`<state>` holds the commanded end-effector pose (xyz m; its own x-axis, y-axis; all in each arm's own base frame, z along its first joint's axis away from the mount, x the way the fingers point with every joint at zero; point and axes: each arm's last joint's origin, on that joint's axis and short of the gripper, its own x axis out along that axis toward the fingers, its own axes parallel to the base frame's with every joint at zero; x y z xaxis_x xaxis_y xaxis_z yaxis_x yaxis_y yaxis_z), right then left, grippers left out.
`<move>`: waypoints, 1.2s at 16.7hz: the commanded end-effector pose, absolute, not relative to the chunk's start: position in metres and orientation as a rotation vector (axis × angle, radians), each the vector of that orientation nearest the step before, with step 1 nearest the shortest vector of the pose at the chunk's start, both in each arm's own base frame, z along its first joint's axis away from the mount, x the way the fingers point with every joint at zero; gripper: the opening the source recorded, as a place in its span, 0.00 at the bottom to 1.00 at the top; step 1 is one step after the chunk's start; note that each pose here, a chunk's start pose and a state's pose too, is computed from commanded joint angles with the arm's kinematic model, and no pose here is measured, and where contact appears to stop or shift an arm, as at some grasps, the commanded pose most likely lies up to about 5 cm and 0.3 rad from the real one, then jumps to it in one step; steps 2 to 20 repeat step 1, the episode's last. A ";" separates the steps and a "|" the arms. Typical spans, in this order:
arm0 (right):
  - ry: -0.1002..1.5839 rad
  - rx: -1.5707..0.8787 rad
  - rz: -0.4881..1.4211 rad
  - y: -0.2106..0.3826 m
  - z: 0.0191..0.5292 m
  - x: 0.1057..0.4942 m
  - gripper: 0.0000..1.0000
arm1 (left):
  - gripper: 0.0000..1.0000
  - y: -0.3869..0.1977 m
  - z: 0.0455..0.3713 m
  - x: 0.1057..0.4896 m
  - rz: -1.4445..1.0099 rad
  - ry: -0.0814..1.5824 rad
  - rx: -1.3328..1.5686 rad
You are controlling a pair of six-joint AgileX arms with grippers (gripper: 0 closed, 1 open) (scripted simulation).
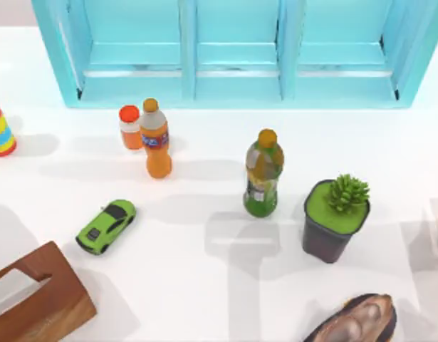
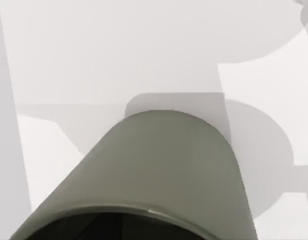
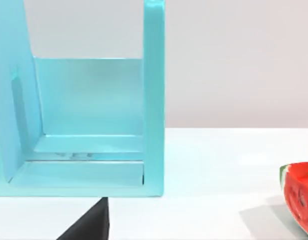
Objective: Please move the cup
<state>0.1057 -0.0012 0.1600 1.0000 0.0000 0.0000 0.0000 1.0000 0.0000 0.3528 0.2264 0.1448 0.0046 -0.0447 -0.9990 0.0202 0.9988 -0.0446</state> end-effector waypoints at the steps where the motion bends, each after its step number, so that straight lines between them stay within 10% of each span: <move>1: 0.000 0.000 0.000 -0.001 0.160 0.106 1.00 | 1.00 0.226 0.145 0.353 -0.051 1.565 -0.019; 20: 0.000 0.000 0.000 -0.001 0.160 0.106 1.00 | 1.00 0.226 0.145 0.353 -0.051 1.565 -0.019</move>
